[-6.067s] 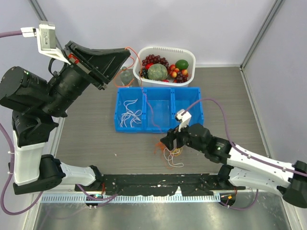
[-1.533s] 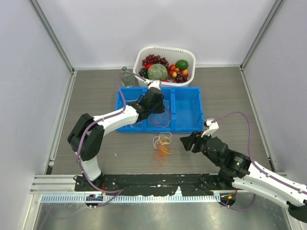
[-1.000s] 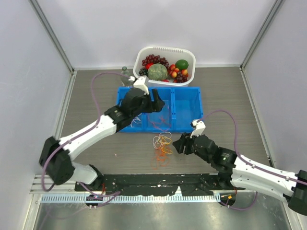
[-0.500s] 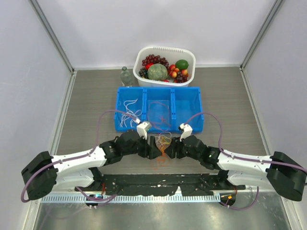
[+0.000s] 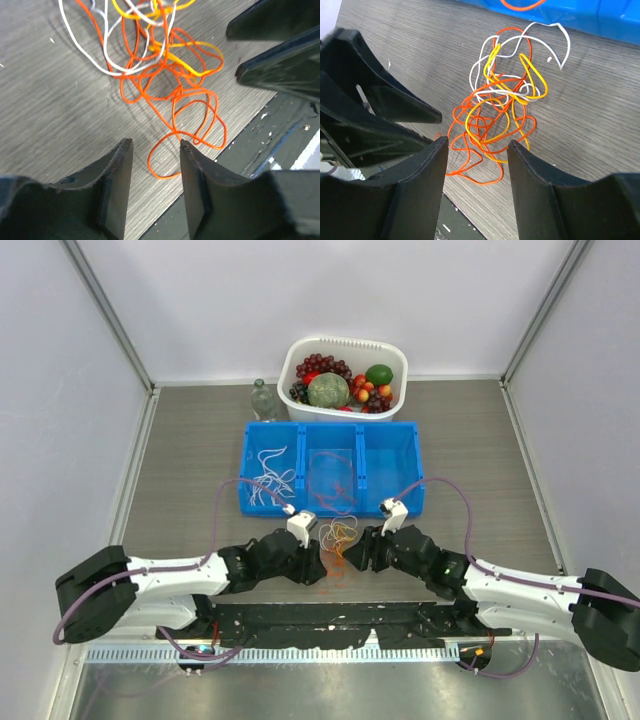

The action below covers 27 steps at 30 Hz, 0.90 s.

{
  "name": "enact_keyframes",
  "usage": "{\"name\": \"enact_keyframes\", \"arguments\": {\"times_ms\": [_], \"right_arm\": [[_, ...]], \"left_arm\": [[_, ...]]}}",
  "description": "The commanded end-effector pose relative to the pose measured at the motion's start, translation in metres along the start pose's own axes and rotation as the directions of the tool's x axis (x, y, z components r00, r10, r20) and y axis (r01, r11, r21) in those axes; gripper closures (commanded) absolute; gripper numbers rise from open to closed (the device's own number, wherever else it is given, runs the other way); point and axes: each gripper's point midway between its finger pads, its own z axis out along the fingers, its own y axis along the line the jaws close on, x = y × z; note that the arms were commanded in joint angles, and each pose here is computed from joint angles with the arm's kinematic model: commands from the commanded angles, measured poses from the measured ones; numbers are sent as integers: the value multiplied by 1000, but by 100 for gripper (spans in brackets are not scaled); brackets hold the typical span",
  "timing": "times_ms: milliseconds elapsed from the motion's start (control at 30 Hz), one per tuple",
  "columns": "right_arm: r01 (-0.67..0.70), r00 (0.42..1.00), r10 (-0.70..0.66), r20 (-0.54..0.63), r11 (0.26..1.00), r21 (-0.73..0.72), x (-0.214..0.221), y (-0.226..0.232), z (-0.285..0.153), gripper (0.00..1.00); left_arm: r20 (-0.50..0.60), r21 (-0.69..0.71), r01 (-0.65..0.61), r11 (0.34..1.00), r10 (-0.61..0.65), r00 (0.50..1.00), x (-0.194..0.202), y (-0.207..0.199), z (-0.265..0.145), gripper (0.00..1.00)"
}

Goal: Untangle the cables

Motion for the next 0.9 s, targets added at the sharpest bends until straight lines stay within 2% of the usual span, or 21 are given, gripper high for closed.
{"name": "enact_keyframes", "arguments": {"times_ms": [0,100,233,300,433,667,767,867], "right_arm": [[-9,999,9,37,1000,2,-9,2,0,44],[-10,999,10,34,1000,-4,-10,5,1,44],[-24,999,24,37,1000,-4,-9,5,2,44],[-26,999,26,36,1000,-14,-8,6,1,44],[-26,999,26,37,1000,-8,-9,5,-1,44],[-33,998,33,50,999,-4,-8,1,-4,44],[-35,999,35,39,999,-2,-7,2,-3,44],[-36,999,36,30,999,0,-5,1,-1,44]], "left_arm": [[23,25,-25,999,25,999,5,-15,8,48],[5,7,-42,999,42,999,17,-14,13,37],[-32,-39,-22,999,21,999,32,-6,24,38],[-40,-60,-20,998,17,999,37,-2,29,44],[-56,-95,-4,996,-2,998,47,1,35,62],[3,-83,-26,996,26,1000,33,-15,25,92],[22,-85,-33,996,35,999,27,-18,17,100],[54,-69,-40,997,43,998,16,-24,3,100]]}}
